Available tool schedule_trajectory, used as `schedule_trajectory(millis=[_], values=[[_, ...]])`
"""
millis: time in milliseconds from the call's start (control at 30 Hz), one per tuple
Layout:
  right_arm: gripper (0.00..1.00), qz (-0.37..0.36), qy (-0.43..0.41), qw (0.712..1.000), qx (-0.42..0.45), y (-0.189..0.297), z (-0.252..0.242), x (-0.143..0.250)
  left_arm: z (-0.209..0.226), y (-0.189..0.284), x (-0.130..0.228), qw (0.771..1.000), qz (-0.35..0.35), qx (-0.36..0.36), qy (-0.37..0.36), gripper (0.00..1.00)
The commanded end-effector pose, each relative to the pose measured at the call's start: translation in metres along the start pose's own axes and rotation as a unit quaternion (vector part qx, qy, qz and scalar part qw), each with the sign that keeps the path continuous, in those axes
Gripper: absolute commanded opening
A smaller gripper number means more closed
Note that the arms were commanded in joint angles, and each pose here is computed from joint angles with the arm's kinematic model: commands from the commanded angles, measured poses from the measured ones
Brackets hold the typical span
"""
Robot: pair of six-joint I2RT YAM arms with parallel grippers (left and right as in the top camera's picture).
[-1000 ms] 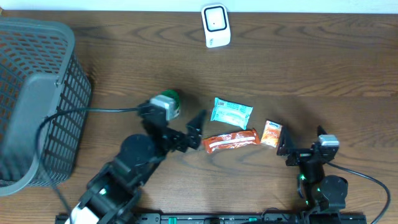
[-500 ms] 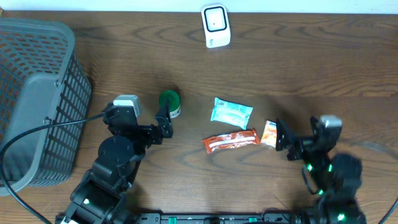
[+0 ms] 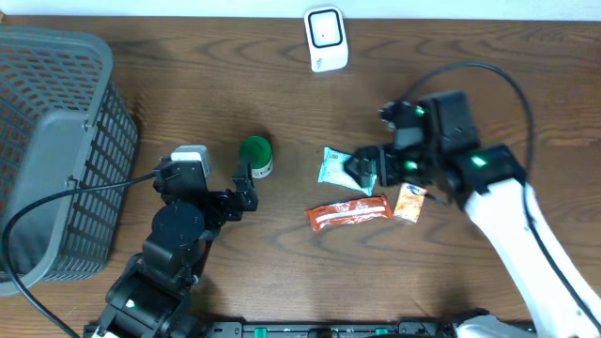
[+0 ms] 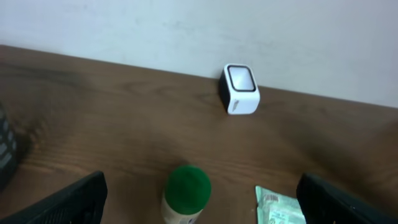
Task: Scan the item barcode
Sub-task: 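Reach the right gripper over the TOP bar, then grasp the TOP bar with the right gripper and lift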
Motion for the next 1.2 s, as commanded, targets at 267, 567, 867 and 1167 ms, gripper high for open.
schedule_trajectory(millis=[267,567,867,1167], values=[[0.92,0.114,-0.415,0.894,0.129,-0.090,0.001,0.033,0.003,0.001,0.002,1.000,0.006,-0.010,-0.009,0.98],[0.80,0.071,-0.535,0.816,0.208,-0.142,-0.016,0.040,0.005,0.002,0.011,0.999,0.034,-0.015,-0.018,0.98],[0.62,0.048,-0.542,0.812,0.213,-0.160,-0.025,0.036,0.005,0.002,0.014,0.999,0.045,-0.017,-0.022,0.98],[0.63,0.030,-0.527,0.808,0.260,-0.157,-0.028,0.046,0.005,0.002,0.015,0.998,0.048,-0.017,-0.023,0.98]])
Point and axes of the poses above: each gripper's point midway between its finger pads, its own y axis back along the fingers, its own z axis along the line the jaws close on, x = y × z, the point moved 9 cm from there along y, back along the fingers, and after that the axes turned 11 degrees about -y, right-handed, at the moved point
